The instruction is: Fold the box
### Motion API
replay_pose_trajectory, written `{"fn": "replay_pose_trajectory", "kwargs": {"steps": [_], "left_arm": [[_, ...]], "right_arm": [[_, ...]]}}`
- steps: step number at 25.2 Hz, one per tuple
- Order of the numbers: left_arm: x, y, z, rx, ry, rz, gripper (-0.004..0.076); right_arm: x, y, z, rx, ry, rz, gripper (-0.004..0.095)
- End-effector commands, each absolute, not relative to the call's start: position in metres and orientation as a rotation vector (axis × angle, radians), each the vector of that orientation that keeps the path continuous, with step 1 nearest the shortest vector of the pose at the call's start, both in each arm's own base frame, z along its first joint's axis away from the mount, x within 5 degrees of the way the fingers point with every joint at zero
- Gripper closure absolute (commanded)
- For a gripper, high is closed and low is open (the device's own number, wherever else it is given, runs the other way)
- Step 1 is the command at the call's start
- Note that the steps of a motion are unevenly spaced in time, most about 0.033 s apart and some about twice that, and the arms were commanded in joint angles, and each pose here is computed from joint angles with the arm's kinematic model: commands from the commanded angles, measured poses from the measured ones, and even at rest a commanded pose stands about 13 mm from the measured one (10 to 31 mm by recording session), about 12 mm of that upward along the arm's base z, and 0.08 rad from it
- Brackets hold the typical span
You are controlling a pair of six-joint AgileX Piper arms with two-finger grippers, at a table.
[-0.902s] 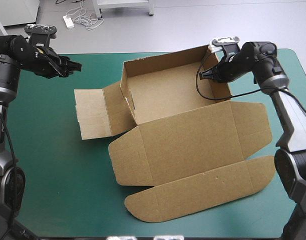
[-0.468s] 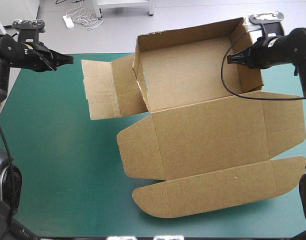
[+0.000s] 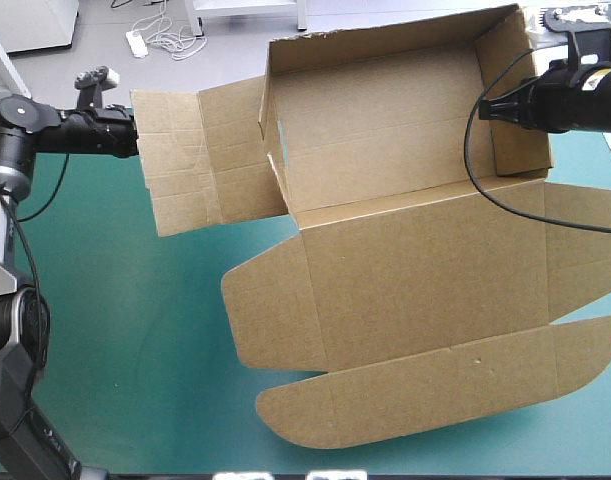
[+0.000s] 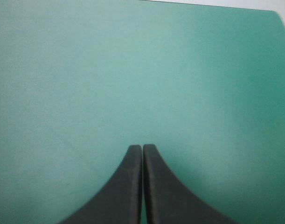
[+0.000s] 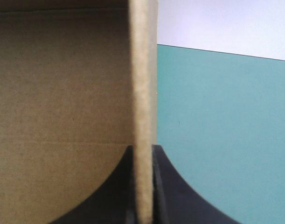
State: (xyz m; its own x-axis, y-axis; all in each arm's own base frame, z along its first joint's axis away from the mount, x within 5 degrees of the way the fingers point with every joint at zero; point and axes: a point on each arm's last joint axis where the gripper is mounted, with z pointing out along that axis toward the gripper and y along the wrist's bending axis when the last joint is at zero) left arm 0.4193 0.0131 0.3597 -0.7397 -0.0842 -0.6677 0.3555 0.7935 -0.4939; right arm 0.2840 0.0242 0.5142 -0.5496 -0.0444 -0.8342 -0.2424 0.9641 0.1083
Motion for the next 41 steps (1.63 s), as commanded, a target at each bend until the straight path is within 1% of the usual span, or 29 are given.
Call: {"fn": "replay_pose_trajectory", "kwargs": {"steps": [1, 2, 5, 6, 10, 15, 17, 28, 31, 33, 41], "left_arm": [[0.418, 0.0, 0.374, 0.206, 2.04, -1.028, 0.0731], [0.418, -0.005, 0.366, 0.23, 1.998, -1.11, 0.0731], [0.415, -0.02, 0.361, 0.345, 1.839, -1.278, 0.0731], [0.414, -0.025, 0.36, 0.358, 1.813, -1.309, 0.0731], [0.408, -0.047, 0.363, 0.476, 1.746, -1.392, 0.0733], [0.398, -0.071, 0.381, 0.522, 1.644, -1.465, 0.0733], [0.387, -0.079, 0.396, 0.564, 1.609, -1.461, 0.0733], [0.343, -0.085, 0.45, 0.646, 1.487, -1.42, 0.0733], [0.338, -0.091, 0.453, 0.658, 1.479, -1.43, 0.0733], [0.34, -0.097, 0.453, 0.618, 1.503, -1.45, 0.0732], [0.336, -0.122, 0.454, 0.614, 1.506, -1.477, 0.0731]], "right_arm": [[0.258, 0.025, 0.546, -0.189, 1.979, 0.302, 0.0927], [0.258, 0.026, 0.547, -0.192, 1.974, 0.317, 0.0927], [0.257, 0.03, 0.548, -0.214, 1.956, 0.352, 0.0927], [0.258, 0.031, 0.549, -0.216, 1.952, 0.366, 0.0927], [0.261, 0.031, 0.551, -0.206, 1.922, 0.379, 0.0927], [0.27, 0.029, 0.549, -0.19, 1.905, 0.361, 0.0927], [0.277, 0.029, 0.545, -0.186, 1.917, 0.355, 0.0927], [0.315, 0.03, 0.518, -0.171, 2.004, 0.376, 0.0926], [0.323, 0.03, 0.511, -0.162, 2.022, 0.387, 0.0925], [0.327, 0.03, 0.508, -0.16, 2.032, 0.386, 0.0925], [0.334, 0.03, 0.502, -0.158, 2.053, 0.387, 0.0925]]}}
